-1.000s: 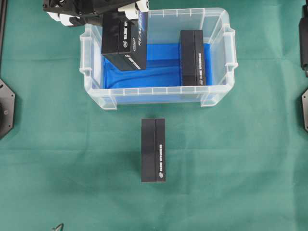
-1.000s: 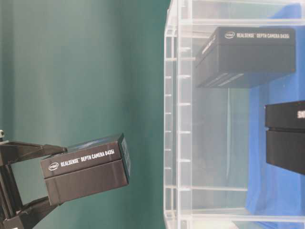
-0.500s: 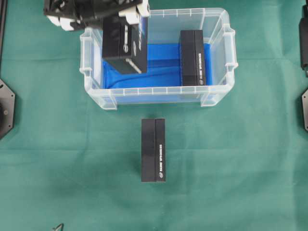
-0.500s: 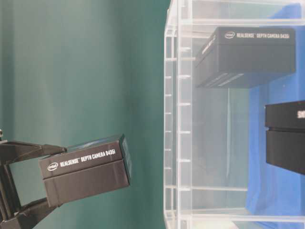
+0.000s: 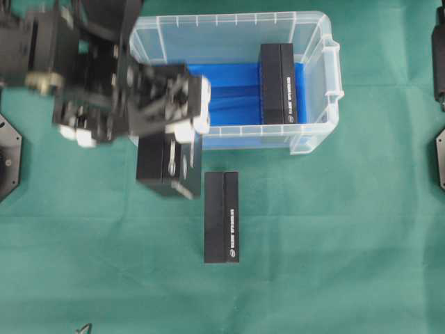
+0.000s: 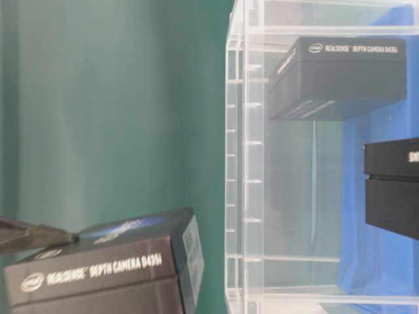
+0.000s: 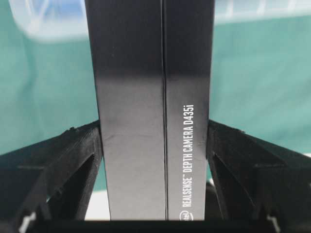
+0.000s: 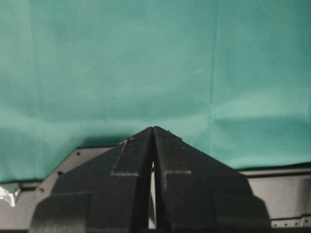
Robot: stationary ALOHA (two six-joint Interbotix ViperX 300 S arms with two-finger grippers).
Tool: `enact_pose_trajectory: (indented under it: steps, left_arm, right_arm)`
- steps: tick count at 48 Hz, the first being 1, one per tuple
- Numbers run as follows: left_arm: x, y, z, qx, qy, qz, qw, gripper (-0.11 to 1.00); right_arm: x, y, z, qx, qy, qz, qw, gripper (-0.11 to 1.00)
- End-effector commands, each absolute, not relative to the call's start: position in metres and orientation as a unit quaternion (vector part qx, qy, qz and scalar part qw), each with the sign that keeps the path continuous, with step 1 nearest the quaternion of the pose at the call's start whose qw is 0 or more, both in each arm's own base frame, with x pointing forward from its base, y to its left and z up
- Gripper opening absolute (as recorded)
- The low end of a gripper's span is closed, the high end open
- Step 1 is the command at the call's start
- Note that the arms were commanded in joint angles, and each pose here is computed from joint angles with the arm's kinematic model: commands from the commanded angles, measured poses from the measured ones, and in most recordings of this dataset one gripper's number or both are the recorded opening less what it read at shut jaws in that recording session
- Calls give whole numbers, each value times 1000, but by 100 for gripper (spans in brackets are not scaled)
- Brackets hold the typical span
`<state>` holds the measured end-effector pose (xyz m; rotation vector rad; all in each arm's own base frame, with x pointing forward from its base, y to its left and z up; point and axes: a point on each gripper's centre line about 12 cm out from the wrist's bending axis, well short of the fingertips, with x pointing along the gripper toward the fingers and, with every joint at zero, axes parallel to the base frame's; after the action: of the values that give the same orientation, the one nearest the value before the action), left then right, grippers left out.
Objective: Take the box out of the case with the left arm.
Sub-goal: 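Carry the box forward and lower it onto the table left of the first box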
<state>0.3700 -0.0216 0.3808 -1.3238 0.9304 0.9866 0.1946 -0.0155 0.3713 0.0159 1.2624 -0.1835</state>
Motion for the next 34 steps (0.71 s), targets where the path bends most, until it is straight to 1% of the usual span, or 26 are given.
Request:
enact_pose_trajectory:
  steps: [1,9,15,21,34]
  left_arm:
    - [360,-37,397,-578,389,406,592,62]
    - [358,-72,395,-592,394,402,576,62]
    - [353,-90,394,-595,401,406,566,62]
    - [349,-96,392,-595,404,415,557,62]
    - [351,-95,388,-592,405,420,556,62]
  right_arm:
    - [197,-16,373,6,582,-86,808,0]
    - [198,-16,372,6,579,-86,811,0]
    - [198,-16,372,7,579,-86,811,0]
    - [198,-16,372,6,579,-86,811,0]
    - [198,-16,372,6,579,-86,811,0]
